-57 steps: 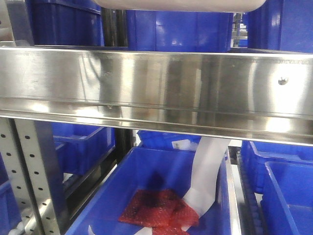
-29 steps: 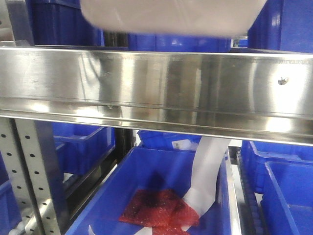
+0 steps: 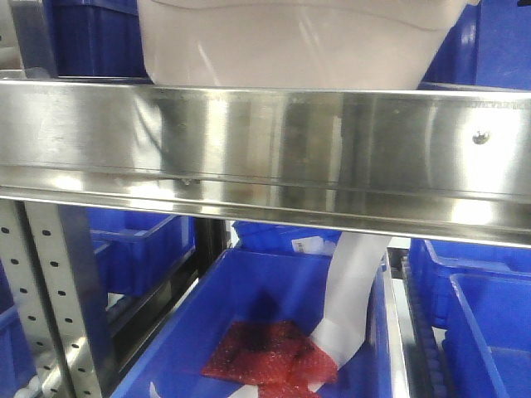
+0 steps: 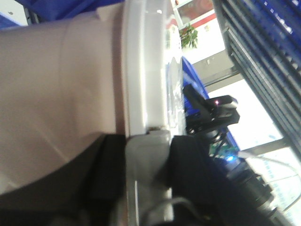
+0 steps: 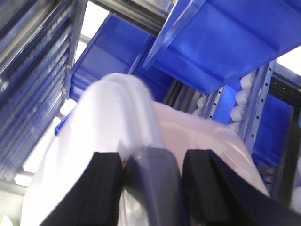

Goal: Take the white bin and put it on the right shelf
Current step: 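Lower the bin onto the upper shelf and open both grippers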

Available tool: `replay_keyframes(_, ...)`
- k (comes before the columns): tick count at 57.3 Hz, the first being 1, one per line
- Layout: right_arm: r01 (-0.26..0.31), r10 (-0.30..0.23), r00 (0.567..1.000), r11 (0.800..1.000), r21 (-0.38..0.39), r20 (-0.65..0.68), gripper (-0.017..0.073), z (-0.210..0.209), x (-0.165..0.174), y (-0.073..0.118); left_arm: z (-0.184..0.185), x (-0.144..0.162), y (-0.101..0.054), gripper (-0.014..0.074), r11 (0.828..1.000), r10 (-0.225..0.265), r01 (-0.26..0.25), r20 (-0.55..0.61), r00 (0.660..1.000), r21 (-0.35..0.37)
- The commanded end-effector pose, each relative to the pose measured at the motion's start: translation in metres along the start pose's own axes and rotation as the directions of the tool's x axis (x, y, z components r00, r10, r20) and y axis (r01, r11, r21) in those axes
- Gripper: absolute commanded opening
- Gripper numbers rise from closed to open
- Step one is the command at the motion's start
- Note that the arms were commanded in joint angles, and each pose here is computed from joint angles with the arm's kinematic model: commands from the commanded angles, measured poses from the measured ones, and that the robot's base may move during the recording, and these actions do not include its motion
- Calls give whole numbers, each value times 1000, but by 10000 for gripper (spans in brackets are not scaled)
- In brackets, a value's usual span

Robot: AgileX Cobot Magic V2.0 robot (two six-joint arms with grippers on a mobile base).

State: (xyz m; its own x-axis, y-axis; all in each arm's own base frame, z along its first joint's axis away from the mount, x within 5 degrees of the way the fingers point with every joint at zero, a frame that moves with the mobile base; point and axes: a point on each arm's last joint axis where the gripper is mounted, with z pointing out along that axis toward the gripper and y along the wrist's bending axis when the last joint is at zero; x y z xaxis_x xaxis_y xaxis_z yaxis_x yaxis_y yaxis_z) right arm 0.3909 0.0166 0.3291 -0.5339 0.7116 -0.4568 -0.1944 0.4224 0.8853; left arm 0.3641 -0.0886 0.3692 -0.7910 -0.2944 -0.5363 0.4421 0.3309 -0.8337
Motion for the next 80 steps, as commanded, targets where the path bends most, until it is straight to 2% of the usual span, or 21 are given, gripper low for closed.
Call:
replay_keyframes(1,59,-85,991,971,-231,-103,470,-6,12,47,2,4,-41,351,986,50,-45,-31,998,162)
replay_keyframes(5,62,-84,992,974,-217,-93,636,-5,11,45,2,4,-40,461,986,53,-48,-29,998,161)
replay_keyframes(6,65,-87,992,974,-217,-90,653,-5,11,45,2,4,-40,478,986,56,-51,-28,998,161)
replay_keyframes(11,101,-120,990,972,-212,-78,633,-5,9,45,2,4,-41,542,983,83,-77,-29,996,166)
replay_keyframes(20,201,-213,976,961,-189,-46,635,-5,3,51,1,2,-41,545,982,99,-95,-16,995,161)
replay_keyframes(24,247,-255,966,957,-154,-34,635,-4,-2,53,0,0,-44,545,981,118,-115,-11,993,154)
replay_keyframes(28,311,-315,949,945,-104,-24,635,-4,-7,54,-1,-4,-49,545,978,163,-160,-15,987,132)
replay_keyframes(34,421,-422,906,907,-23,-24,635,-4,-14,55,-3,-9,-56,545,966,250,-247,-35,968,79)
replay_keyframes(41,527,-527,850,848,55,-22,635,-8,-21,59,-8,-16,-66,545,935,353,-355,-82,932,-1)
replay_keyframes(45,577,-579,815,810,99,-16,635,-12,-25,63,-11,-19,-70,545,911,399,-408,-121,909,-60)
replay_keyframes(48,617,-622,783,775,136,-12,635,-17,-27,68,-14,-21,-72,545,890,425,-442,-152,892,-111)
replay_keyframes(52,662,-671,741,728,176,-10,635,-23,-30,73,-20,-24,-78,545,854,460,-490,-185,869,-175)
replay_keyframes(58,708,-722,691,676,205,-5,635,-33,-31,84,-27,-26,-86,545,819,490,-527,-202,848,-227)
replay_keyframes(61,721,-738,675,660,211,4,635,-38,-31,91,-30,-26,-92,540,808,505,-542,-201,839,-232)
replay_keyframes(65,733,-751,660,649,205,20,635,-45,-30,101,-33,-24,-99,526,805,512,-546,-194,837,-231)
replay_keyframes(70,748,-766,641,636,187,43,634,-56,-27,116,-39,-20,-110,500,794,528,-565,-206,824,-224)
replay_keyframes(74,762,-778,625,625,170,61,622,-66,-24,129,-44,-14,-119,460,794,531,-572,-222,818,-206)
replay_keyframes(80,785,-796,599,605,133,84,504,-82,-17,150,-53,-3,-134,340,789,544,-591,-257,799,-170)
